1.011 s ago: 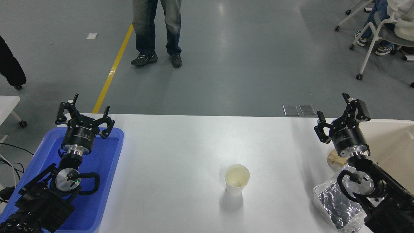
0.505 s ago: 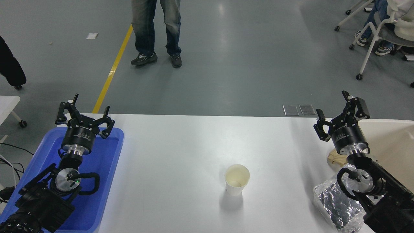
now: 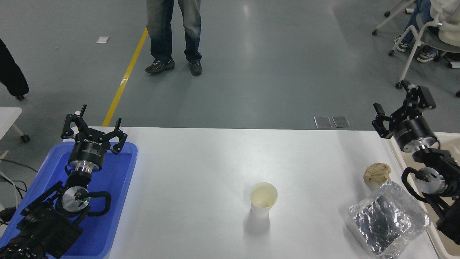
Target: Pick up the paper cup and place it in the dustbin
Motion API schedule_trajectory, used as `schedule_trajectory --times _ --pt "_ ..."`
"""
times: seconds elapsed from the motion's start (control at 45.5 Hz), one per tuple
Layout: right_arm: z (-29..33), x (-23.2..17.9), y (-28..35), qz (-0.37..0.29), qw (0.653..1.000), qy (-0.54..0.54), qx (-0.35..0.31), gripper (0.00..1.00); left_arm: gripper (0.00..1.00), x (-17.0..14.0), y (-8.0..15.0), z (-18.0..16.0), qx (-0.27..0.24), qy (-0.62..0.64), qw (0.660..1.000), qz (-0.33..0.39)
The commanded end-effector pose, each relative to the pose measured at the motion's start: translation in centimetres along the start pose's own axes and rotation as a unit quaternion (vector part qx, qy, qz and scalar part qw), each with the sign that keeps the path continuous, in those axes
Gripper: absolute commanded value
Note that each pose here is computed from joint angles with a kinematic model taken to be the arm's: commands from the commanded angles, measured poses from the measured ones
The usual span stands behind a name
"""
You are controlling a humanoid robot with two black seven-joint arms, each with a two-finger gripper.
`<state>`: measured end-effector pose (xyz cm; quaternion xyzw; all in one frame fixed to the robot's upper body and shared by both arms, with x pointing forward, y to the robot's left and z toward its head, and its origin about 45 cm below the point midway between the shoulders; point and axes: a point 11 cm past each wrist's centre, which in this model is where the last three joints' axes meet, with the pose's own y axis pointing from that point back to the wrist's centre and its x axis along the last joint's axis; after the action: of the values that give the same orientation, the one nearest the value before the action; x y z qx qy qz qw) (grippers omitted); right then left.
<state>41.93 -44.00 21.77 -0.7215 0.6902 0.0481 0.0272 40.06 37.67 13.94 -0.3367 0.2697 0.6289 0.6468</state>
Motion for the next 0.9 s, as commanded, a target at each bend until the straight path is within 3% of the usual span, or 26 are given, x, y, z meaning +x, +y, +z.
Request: schedule_trajectory --times 0.0,0.33,0.879 --pt "-5.6 3.1 -0.7 -0.021 0.985 0.162 -0.055 1.00 1.00 0.0 0.0 0.0 0.000 0.000 1.000 0.000" --pt "-10.7 2.2 -1.1 -0.115 0.897 0.394 -0.161 1.00 1.00 0.0 0.0 0.0 0.000 0.000 1.000 0.000" --pt "-19.0 -6.7 0.5 -0.306 0.743 0.509 -0.309 1.00 1.00 0.0 0.0 0.0 0.001 0.000 1.000 0.000"
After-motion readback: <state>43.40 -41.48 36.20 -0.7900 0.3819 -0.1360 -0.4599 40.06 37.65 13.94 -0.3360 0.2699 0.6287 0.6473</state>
